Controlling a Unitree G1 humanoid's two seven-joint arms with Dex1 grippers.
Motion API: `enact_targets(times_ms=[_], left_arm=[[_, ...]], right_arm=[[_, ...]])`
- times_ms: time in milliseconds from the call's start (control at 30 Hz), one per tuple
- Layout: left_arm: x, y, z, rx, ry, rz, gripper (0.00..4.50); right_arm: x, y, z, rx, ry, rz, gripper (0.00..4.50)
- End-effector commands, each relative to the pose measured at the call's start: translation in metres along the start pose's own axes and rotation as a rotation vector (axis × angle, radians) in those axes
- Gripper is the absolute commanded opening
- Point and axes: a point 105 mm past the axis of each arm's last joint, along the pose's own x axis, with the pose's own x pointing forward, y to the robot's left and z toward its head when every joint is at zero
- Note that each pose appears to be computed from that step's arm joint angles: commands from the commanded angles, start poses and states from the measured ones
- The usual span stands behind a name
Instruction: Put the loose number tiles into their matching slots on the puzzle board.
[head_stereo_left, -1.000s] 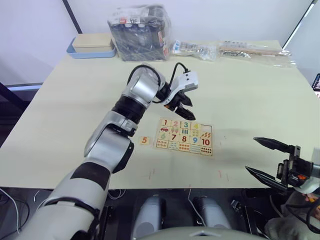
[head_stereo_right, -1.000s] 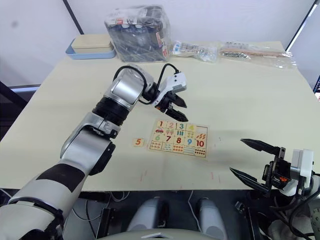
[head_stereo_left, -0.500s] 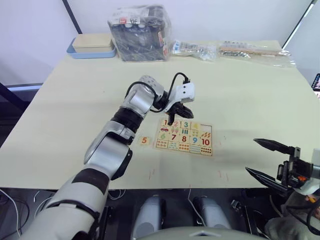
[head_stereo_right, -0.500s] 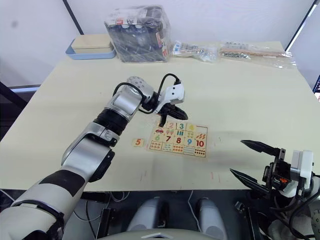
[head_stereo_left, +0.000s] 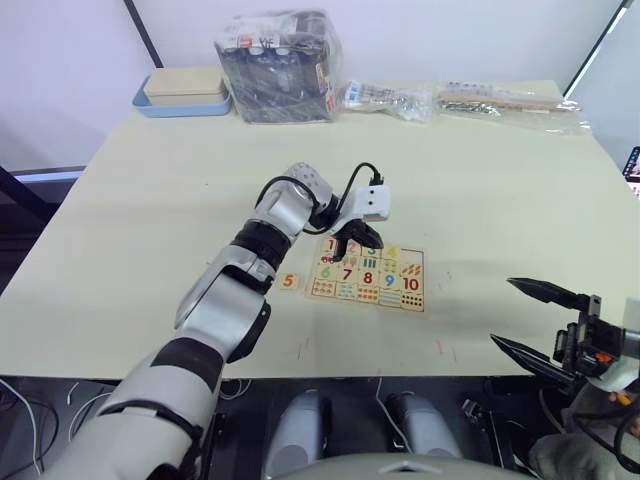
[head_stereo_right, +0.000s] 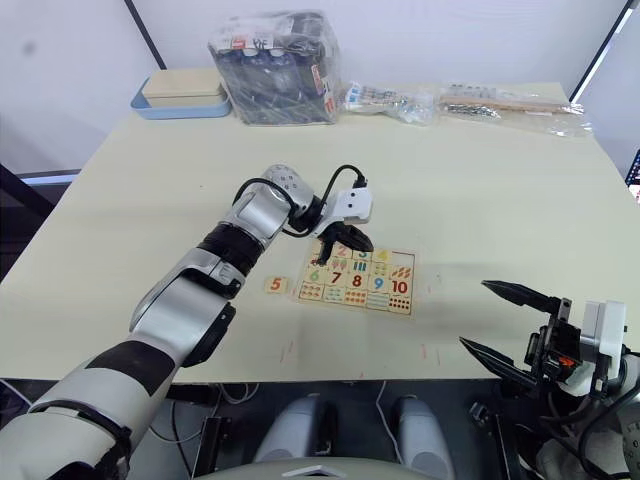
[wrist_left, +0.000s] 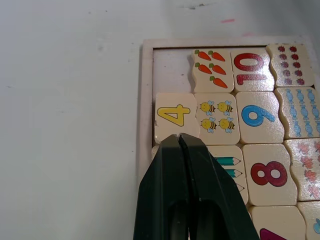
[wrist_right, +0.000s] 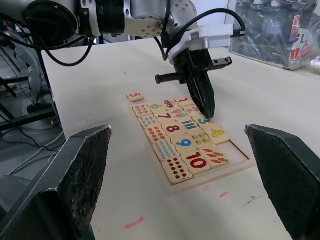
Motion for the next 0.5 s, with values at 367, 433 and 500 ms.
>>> enact_targets(times_ms=[367, 433, 500], left_arm=[[-0.0017, 0.0033, 0.0042, 0.031, 0.005, 0.009, 0.03], [-0.0021, 0.0032, 0.0033, 0.03, 0.008, 0.008, 0.03], [-0.0024, 0.0032, 0.003, 0.028, 0.009, 0.008, 0.03]], right_arm=[[-0.001, 0.0002, 0.0113, -0.036, -0.015, 0.003, 4.5], [-0.0006, -0.0001, 0.0111, -0.035, -0.016, 0.004, 4.5], [0.0, -0.0004, 0.0112, -0.035, -0.017, 0.004, 4.5]])
